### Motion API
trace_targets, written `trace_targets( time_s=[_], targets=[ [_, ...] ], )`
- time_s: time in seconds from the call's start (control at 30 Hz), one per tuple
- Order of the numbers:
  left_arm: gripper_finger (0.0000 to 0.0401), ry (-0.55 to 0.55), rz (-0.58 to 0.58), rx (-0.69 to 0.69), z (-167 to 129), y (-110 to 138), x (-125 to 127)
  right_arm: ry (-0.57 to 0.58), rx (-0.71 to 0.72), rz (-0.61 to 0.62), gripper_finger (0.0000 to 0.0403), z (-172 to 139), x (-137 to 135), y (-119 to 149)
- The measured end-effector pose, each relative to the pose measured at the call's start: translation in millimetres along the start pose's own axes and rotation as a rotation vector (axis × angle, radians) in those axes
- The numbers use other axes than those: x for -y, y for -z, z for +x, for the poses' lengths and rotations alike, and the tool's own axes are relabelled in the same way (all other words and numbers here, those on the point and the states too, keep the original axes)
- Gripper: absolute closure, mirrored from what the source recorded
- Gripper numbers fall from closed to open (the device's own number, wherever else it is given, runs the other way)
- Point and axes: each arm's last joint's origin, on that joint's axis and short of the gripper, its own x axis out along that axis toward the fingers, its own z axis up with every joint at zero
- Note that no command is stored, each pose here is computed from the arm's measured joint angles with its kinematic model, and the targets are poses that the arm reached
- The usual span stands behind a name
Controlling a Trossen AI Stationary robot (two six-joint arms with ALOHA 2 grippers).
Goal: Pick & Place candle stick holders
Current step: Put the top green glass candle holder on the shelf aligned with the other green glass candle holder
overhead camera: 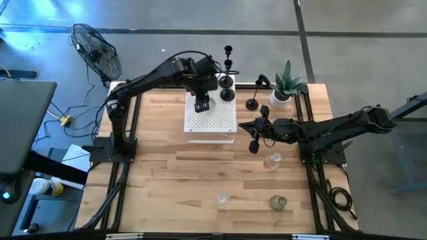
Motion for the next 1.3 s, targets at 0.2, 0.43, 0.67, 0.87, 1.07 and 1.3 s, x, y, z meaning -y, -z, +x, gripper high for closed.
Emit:
trace_targets(
  time_s=[0.2,0.43,0.67,0.87,1.07,1.3],
  targets=[
    [0.0225,0.000,0.009,0.004,2,-2,0,0.000,0.000,0.000,0.0401,0,0,0],
    [0.0172,-0.007,0.009,0.015,3,-3,0,0.000,-0.001,0.000,0.0401,0,0,0],
    [0.0145,-0.022,0.064,0.063,-13,-2,1,0.000,-0.003,-0.001,0.0401,0,0,0],
    [0.0202,0.011,0.096,0.181,-68,15,6,-0.029,-0.009,-0.003,0.0401,0,-1,1],
    [0.0318,0.151,0.184,0.455,-113,53,27,-0.063,-0.053,0.060,0.0402,7,-6,9],
    [0.0392,0.142,0.160,0.795,-68,131,54,-0.067,0.066,0.164,0.0396,44,-29,23]
  ],
)
